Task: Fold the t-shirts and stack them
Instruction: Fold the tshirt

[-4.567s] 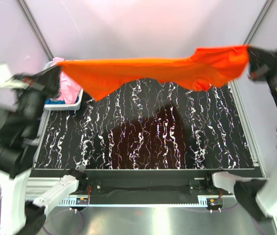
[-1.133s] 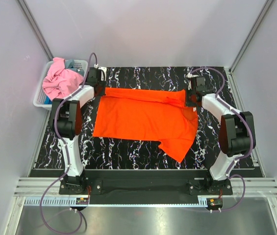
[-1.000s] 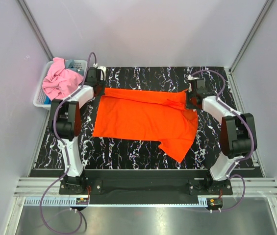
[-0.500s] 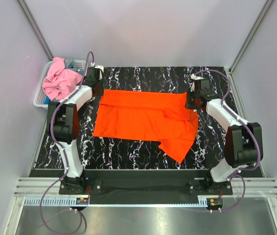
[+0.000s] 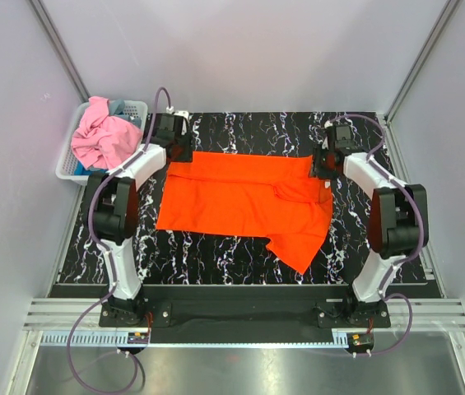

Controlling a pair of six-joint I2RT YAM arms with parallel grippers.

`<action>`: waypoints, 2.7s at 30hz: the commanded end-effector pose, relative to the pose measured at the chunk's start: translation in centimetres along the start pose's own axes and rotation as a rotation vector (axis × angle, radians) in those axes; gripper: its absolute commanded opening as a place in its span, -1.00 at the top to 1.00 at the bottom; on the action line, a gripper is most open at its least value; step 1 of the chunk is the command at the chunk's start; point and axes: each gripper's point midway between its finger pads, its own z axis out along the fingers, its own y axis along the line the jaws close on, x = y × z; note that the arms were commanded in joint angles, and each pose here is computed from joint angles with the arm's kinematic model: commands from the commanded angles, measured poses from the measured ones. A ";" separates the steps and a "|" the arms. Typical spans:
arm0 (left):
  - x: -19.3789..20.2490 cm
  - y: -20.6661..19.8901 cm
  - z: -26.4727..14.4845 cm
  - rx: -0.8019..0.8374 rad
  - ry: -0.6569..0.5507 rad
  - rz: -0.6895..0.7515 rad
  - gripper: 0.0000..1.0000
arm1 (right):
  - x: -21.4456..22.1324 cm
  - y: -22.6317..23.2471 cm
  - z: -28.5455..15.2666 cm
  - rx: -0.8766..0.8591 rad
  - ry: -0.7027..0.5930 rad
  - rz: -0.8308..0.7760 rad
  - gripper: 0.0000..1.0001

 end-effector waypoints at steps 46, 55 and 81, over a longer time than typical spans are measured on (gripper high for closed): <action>3.0 3.3 10.4 -0.257 0.216 -0.284 -0.16 | -7.4 -8.8 6.4 -0.160 -0.126 0.228 1.00; 2.0 2.6 9.4 -0.202 0.185 -0.308 -0.17 | -11.5 -6.5 7.4 -0.333 -0.178 0.236 0.60; -0.8 -2.4 -1.6 -0.004 0.069 -0.269 -0.22 | -1.3 -3.5 0.5 -0.187 0.094 0.434 0.29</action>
